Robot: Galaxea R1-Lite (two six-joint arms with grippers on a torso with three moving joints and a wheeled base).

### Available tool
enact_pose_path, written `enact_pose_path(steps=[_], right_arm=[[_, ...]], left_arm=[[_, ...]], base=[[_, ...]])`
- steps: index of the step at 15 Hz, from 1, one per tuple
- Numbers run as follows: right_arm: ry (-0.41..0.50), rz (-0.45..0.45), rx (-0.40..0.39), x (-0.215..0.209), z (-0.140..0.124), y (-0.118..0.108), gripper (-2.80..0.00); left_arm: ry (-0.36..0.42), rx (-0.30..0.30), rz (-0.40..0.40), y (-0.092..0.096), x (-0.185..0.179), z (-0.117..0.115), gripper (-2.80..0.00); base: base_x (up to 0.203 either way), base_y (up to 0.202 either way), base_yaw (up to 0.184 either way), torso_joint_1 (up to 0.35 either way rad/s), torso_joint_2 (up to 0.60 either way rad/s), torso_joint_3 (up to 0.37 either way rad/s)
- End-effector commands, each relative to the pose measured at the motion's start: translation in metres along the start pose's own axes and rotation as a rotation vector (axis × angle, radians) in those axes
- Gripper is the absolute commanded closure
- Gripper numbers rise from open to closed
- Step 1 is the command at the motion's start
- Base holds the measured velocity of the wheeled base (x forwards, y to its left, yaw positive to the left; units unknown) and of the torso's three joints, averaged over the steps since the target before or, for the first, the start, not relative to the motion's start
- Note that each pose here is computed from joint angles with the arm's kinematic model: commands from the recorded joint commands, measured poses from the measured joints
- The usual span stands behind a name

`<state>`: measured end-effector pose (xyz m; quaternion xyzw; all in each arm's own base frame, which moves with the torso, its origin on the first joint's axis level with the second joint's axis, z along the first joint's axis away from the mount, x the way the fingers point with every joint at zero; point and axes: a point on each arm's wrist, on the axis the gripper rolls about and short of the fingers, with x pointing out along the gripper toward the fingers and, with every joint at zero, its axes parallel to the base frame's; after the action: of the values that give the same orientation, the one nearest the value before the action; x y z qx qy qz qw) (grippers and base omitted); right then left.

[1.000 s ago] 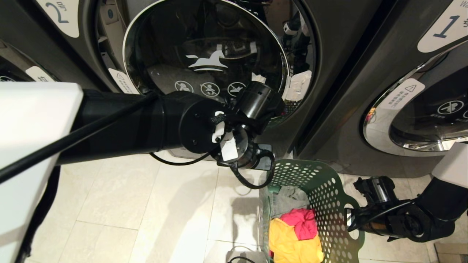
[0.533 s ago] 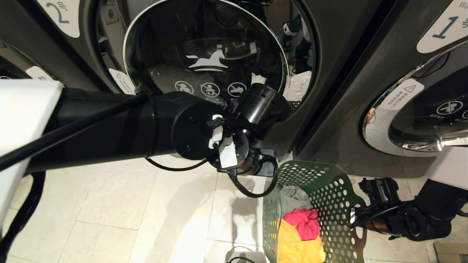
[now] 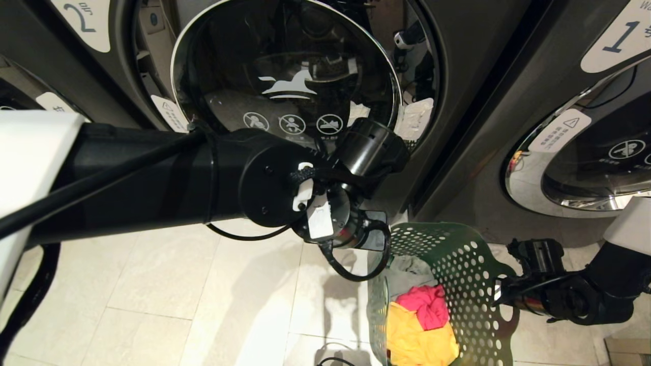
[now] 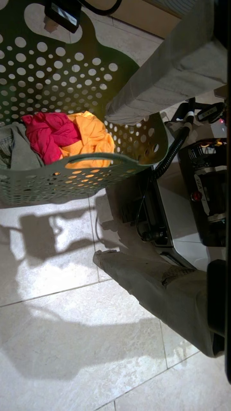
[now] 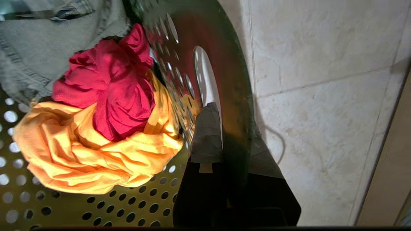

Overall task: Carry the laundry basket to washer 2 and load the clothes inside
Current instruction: Pick up the clothes basket and put it beside the washing machine

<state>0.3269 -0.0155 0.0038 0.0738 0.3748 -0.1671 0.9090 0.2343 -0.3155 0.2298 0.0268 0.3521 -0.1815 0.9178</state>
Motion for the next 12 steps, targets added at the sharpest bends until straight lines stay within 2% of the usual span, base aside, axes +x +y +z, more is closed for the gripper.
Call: enact_pose_path(steps=[1,6,12], right_arm=[[-0.082,0.008,-0.008,-0.011,0.022,0.001,0.0],[-0.101,-0.036,-0.012,-0.012,0.03,-0.005,0.0],[-0.065,-0.052,-0.031,-0.006,0.022,-0.009,0.0]], left_arm=[[0.005,-0.004,0.0,-0.003,0.001,-0.002,-2.8],[0.012,-0.003,0.002,-0.004,0.005,-0.003,-2.8],[0.014,-0.003,0.003,-0.005,0.008,-0.004,-2.8]], base=[[0.0,0.0,0.0,0.0,0.0,0.0],[0.0,0.0,0.0,0.0,0.0,0.0],[0.0,0.0,0.0,0.0,0.0,0.0]])
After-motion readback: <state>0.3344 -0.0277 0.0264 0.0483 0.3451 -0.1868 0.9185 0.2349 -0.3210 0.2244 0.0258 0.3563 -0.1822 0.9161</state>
